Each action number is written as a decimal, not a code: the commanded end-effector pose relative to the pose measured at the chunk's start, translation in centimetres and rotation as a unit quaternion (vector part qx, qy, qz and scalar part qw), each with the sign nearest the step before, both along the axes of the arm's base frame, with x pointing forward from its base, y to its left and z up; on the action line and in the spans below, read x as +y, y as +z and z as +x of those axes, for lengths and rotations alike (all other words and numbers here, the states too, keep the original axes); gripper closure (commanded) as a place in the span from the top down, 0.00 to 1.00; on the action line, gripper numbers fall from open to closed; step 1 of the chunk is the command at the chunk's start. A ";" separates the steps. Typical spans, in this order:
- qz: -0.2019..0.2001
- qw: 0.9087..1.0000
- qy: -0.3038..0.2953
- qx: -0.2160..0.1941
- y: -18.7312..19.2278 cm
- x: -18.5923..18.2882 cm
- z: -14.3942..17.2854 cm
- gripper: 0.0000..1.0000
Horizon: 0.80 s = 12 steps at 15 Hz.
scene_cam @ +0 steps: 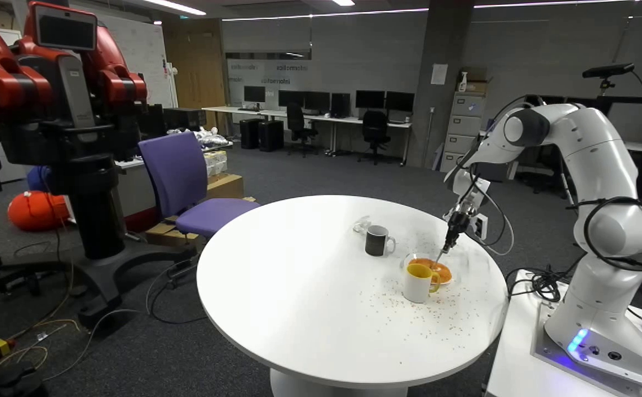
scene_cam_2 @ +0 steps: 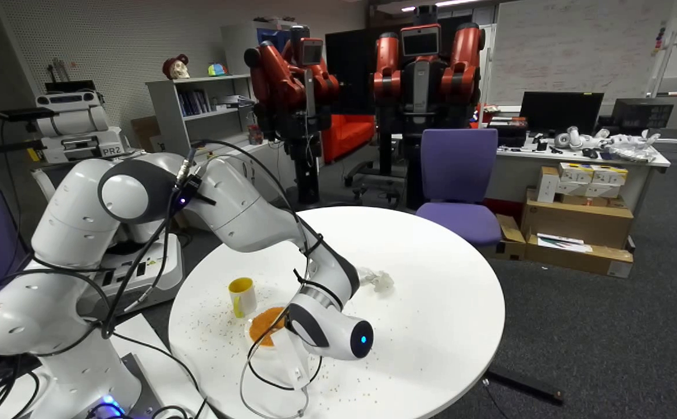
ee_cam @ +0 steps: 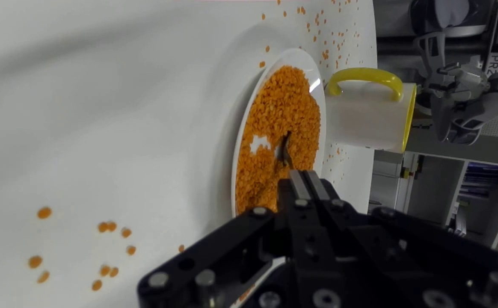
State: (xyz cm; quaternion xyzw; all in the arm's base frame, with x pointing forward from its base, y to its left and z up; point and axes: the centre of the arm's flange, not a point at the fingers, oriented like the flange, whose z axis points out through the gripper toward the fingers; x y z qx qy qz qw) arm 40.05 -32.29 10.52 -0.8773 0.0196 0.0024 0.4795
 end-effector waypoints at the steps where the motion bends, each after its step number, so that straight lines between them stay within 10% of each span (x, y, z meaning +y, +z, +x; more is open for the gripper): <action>1: 0.028 0.999 -0.016 -0.017 0.1 -1.2 0.1 0.01; 12: 0.036 0.998 -0.036 -0.030 0.6 -1.8 0.2 0.01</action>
